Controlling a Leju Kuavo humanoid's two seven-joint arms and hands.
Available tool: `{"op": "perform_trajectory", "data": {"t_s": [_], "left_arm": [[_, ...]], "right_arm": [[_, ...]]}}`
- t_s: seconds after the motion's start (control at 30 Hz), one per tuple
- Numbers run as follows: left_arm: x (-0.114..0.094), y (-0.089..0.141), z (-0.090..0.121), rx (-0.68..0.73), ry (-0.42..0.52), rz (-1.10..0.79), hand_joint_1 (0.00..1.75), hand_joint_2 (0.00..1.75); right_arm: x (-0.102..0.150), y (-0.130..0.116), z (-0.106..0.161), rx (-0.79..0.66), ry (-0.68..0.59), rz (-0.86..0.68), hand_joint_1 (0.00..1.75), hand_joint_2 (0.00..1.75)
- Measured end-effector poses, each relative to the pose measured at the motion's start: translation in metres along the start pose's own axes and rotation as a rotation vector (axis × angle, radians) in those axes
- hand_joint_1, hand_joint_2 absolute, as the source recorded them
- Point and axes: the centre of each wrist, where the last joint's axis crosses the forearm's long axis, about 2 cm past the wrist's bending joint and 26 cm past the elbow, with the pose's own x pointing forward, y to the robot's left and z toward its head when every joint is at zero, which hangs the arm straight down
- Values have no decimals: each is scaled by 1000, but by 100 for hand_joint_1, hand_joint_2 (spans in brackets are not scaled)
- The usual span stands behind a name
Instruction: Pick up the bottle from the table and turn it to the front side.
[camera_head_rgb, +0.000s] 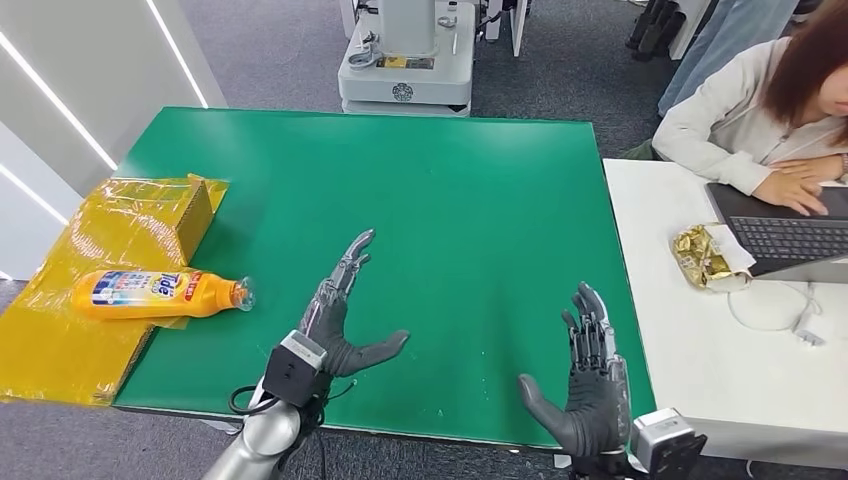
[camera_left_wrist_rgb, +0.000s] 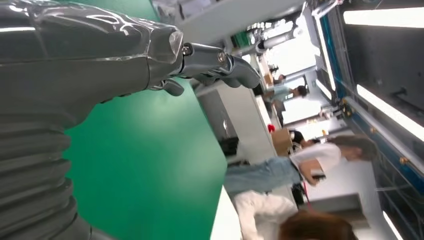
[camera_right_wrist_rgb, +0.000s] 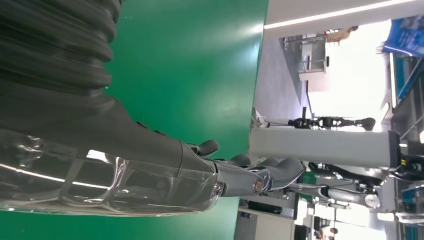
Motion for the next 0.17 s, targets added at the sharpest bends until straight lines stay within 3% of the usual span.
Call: {"op": "perform_trajectory", "data": {"t_s": [0.17], "left_arm": [[1,-1,-5,-1,25,141,0,175]], "right_arm": [[15,9,-11,-39,-50,-3,0,175]]}}
